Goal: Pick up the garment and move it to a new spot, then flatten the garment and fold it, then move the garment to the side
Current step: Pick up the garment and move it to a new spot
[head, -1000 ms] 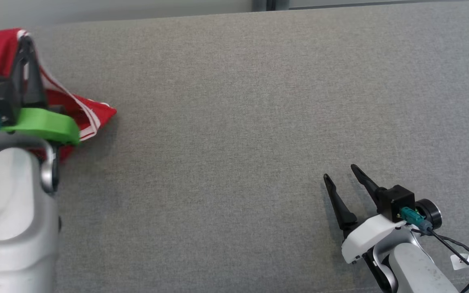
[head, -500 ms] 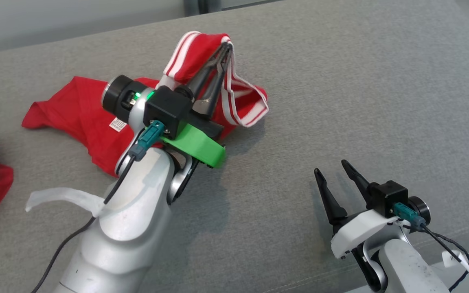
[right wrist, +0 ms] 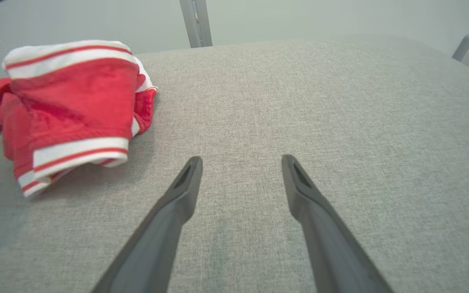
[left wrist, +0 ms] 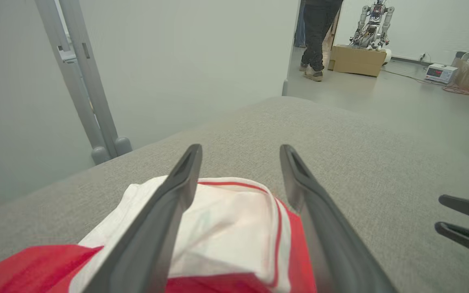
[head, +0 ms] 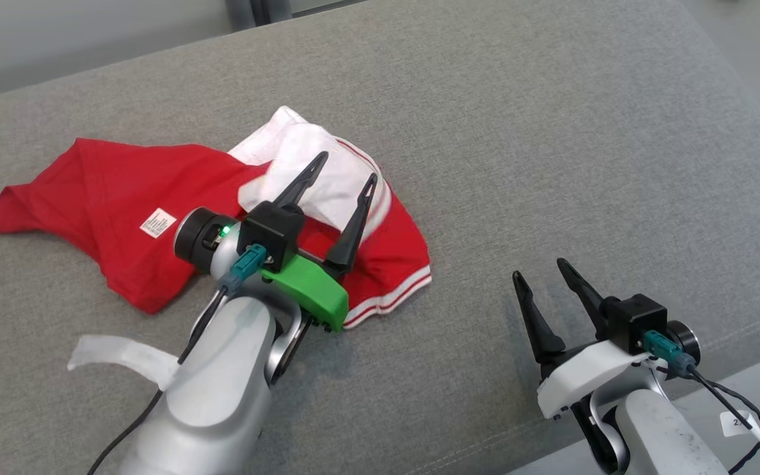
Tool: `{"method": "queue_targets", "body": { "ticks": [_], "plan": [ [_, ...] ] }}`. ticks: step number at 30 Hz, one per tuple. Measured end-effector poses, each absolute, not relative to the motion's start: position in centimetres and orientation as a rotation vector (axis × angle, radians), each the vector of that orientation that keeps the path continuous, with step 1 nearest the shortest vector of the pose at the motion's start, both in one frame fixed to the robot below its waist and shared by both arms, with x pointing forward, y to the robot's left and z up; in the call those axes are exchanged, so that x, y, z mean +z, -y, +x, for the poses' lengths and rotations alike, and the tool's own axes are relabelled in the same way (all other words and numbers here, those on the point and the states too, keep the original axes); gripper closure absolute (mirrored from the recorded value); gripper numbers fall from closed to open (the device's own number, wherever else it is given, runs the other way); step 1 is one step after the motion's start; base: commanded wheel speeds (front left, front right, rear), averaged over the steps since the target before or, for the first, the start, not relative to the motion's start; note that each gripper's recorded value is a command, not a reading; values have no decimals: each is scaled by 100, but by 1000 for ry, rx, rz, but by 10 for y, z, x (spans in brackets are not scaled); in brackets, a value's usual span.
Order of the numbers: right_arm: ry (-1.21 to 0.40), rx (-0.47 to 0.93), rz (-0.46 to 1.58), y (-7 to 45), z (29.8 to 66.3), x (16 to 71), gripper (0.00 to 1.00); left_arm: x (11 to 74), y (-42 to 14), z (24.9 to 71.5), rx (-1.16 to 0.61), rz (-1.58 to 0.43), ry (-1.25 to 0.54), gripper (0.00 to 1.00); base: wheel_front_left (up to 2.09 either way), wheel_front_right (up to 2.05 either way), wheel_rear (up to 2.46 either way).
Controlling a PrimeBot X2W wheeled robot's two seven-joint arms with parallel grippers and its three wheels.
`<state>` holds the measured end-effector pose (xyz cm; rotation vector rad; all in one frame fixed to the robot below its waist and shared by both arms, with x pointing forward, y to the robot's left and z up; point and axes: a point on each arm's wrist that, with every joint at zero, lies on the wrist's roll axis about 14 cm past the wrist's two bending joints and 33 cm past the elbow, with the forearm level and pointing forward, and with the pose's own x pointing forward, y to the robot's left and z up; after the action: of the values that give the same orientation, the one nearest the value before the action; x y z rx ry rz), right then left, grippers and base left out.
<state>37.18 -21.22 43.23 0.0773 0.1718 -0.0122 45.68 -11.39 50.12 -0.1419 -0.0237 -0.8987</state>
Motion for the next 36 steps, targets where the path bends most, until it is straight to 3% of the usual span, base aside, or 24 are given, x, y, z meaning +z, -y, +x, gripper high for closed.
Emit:
{"method": "queue_targets", "body": {
  "ticks": [9,20,30,36],
  "plan": [
    [-107,137,105,165,399,450,0,475,10,467,-586,-152,-36,0,0,0,0],
    [-144,250,200,117,417,439,0,458,-99,431,-274,-161,-76,0,0,0,0],
    [-117,424,162,63,423,449,0,456,-149,400,-129,-164,-81,0,0,0,0],
    [-141,404,104,72,423,439,0,456,-149,396,-124,-180,-80,0,0,0,0]
  ]
}}
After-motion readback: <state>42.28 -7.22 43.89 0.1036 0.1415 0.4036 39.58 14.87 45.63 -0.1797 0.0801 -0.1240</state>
